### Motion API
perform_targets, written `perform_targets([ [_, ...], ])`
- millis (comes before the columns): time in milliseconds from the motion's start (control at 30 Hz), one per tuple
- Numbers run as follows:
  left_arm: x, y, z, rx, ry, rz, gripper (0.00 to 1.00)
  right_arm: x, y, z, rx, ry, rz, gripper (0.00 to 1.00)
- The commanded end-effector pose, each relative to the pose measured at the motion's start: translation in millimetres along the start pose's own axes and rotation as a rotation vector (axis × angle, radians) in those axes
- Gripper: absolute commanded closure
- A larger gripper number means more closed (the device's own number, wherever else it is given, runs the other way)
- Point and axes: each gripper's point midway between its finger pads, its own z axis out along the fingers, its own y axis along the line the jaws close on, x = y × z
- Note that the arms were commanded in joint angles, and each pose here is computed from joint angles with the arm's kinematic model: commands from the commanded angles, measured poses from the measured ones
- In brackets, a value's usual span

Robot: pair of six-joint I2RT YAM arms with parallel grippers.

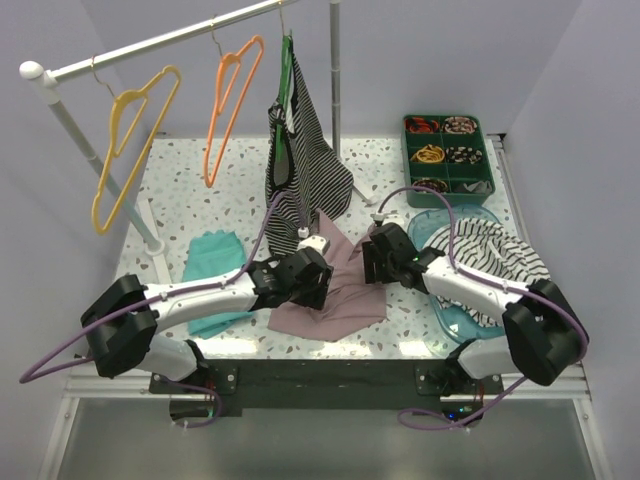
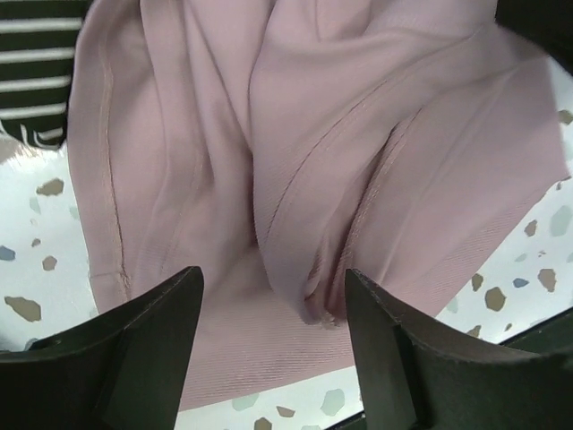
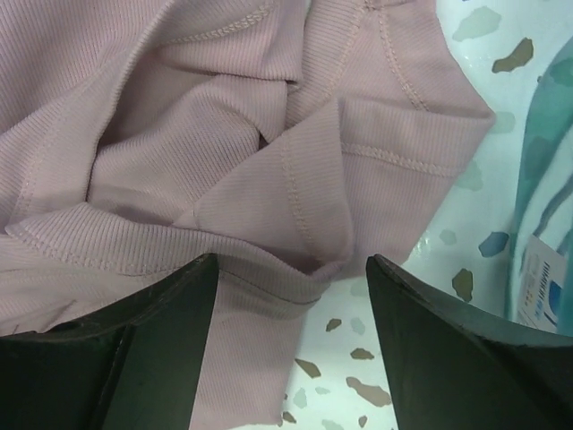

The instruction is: Place the tank top on the hanger

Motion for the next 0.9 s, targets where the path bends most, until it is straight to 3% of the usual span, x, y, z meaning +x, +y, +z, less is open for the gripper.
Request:
perform_targets([
  [0, 11, -9, -1, 0.049, 0.003, -0.041, 0.31, -16, 12, 10, -0.043, -0.057, -0.001, 0.28],
  [133, 25, -13, 2, 0.085, 0.028, -0.068, 0.33, -20, 22, 12, -0.085, -0.051, -0.001, 0.34],
  [233, 28, -21, 4, 0.134, 0.031, -0.087, 0.46, -28, 30, 3, -0.120, -0.051, 0.010, 0.59],
  [267, 29, -22, 5, 0.143, 0.029, -0.091, 0.56, -33, 31, -2, -0.131, -0.062, 0.016, 0.73],
  [333, 26, -20, 7, 0.123, 0.015, -0.098, 0.71, -43, 34, -15, -0.146, -0.067, 0.020, 0.93],
  [367, 26, -15, 6, 0.095, 0.018, -0.096, 0.86, -50, 36, -22, -0.154, -0.081, 0.025, 0.97],
  [400, 16, -8, 3, 0.056, -0.026, -0.106, 0.92, -69, 39, -39, -0.178, -0.133, 0.038, 1.00],
  [467, 4, 2, -8, -0.003, -0.058, -0.106, 1.00, -90, 42, -63, -0.200, -0.182, 0.052, 1.00],
  [700, -82, 49, -81, -0.296, -0.315, -0.071, 1.00, -160, 33, -152, -0.229, -0.398, 0.108, 1.00],
  [867, -144, 48, -132, -0.301, -0.466, -0.096, 1.00, -195, 25, -198, -0.226, -0.512, 0.144, 1.00],
])
